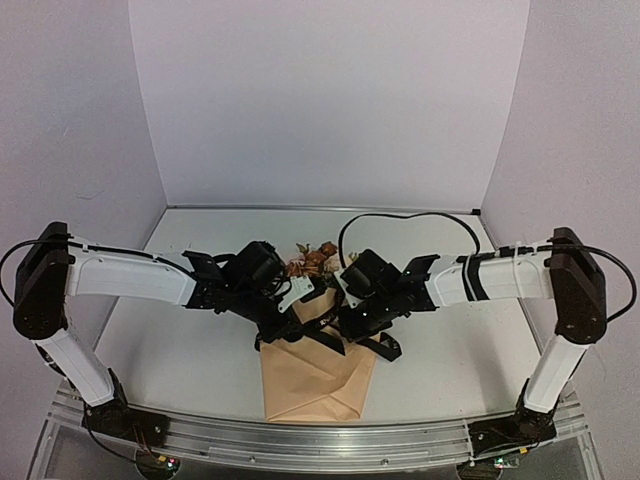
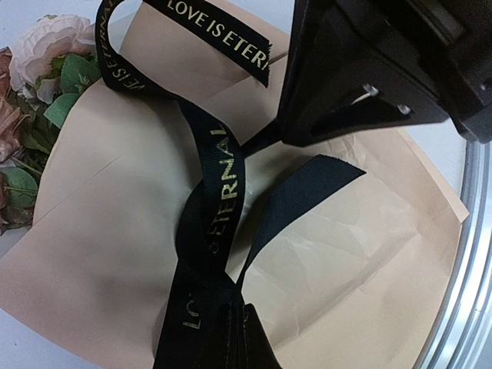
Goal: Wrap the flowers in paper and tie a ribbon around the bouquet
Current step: Cross the ribbon over the folded bouquet.
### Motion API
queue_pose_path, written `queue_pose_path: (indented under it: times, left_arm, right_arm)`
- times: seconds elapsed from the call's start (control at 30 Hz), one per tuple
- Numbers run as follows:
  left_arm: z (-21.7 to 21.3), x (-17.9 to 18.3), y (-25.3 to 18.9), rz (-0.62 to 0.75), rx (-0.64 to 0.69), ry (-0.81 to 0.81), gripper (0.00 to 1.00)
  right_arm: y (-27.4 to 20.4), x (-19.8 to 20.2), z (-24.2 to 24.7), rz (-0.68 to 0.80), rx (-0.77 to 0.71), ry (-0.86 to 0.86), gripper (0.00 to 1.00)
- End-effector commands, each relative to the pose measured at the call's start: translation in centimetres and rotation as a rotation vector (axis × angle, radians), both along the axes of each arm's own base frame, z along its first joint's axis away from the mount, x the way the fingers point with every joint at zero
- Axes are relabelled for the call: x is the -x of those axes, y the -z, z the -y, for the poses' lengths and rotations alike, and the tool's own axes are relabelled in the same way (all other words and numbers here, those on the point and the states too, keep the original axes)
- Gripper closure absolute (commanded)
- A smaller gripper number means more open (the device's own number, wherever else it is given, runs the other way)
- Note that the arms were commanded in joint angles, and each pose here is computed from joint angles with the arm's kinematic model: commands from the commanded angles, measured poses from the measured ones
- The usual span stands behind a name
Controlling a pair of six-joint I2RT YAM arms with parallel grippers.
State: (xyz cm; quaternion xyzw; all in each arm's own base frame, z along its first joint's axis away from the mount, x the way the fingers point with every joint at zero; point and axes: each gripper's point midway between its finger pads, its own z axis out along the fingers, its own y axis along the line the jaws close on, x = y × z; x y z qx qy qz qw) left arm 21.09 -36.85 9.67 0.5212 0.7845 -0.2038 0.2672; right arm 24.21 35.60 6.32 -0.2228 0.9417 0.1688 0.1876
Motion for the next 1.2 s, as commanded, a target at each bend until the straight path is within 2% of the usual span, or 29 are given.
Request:
queue_pose_path:
  times: [0.0,0.37,0.63,1.0,1.17]
  left_arm:
    - [1.1,-0.2,-2.6,0.022,0.092,0.008,0.99]
    - [1.7,-0.8,-2.5,-0.001,0.111,-0.056,0.99]
    - [3.4,-0.7,-2.1,-0.031,0.151,-0.15,0.99]
    - [6.8,0.8,-1.3,-0.089,0.199,-0.148,0.99]
    - [7.9,0.3,-0.9,-0.118,0.231,-0.191,0.98]
  right_arm:
    - [-3.5,-1.0,0.0,0.07,-0.052,0.041,1.0]
    - [-5.8,0.0,-1.1,-0.007,-0.121,0.045,1.0]
    - [-5.8,0.3,-1.3,-0.07,-0.146,0.096,1.0]
    - [-4.8,0.0,-0.6,-0.091,-0.131,0.195,1.0]
    - [-4.1,-0.2,-0.1,-0.09,-0.114,0.231,1.0]
